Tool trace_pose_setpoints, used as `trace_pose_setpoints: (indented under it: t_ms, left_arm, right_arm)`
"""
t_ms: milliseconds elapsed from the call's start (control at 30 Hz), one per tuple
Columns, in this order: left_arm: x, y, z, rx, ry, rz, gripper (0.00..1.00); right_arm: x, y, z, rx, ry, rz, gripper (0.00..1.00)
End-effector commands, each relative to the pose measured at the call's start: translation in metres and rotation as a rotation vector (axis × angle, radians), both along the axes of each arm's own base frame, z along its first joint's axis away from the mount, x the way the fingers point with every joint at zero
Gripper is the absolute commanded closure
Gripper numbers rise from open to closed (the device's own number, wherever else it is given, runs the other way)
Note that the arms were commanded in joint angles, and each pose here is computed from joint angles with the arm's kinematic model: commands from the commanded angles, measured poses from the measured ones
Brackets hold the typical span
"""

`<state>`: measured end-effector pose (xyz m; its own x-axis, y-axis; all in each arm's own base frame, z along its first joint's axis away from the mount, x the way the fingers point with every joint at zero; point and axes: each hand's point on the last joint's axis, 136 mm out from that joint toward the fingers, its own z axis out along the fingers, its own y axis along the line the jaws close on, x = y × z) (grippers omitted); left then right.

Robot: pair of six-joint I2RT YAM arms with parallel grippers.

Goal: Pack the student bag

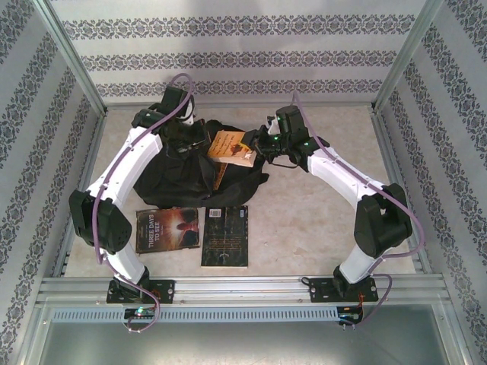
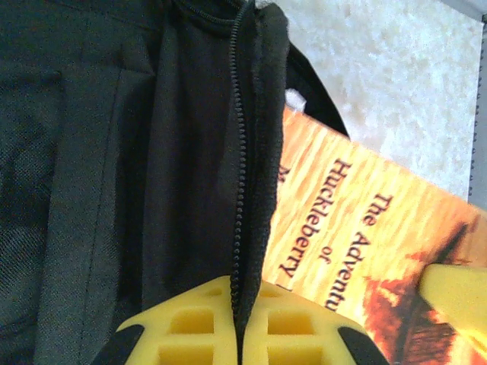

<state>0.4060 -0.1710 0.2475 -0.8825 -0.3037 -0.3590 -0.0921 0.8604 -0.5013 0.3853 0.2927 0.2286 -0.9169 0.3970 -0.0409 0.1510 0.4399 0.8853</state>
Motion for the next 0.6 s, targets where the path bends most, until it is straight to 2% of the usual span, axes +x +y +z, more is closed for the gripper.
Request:
trace_pose_setpoints:
  t_ms: [0, 167, 333, 467, 567]
  left_arm:
    - [0.001, 0.013, 0.036, 0.049, -0.077, 0.015, 1.0]
    - [-0.002, 0.023, 0.069, 0.096, -0.127, 0.019, 1.0]
    - [-0.002, 0.009, 0.08, 0.028, -0.141, -0.031, 1.0]
    - [-0.001, 0.002, 0.086, -0.006, -0.159, -0.052, 1.0]
    - [0.003, -0.001, 0.092, -0.031, -0.176, -0.049, 1.0]
  right_arm:
    - [-0.01, -0.019, 0.018, -0.081, -0.094, 0.031, 1.0]
    - [-0.011, -0.036, -0.001, -0.093, -0.113, 0.044, 1.0]
    - [-0.006, -0.001, 0.002, -0.041, -0.14, 0.195, 1.0]
    - [0.011, 0.025, 0.003, -0.002, -0.135, 0.228, 1.0]
    - [0.02, 0.061, -0.005, 0.029, -0.098, 0.273, 1.0]
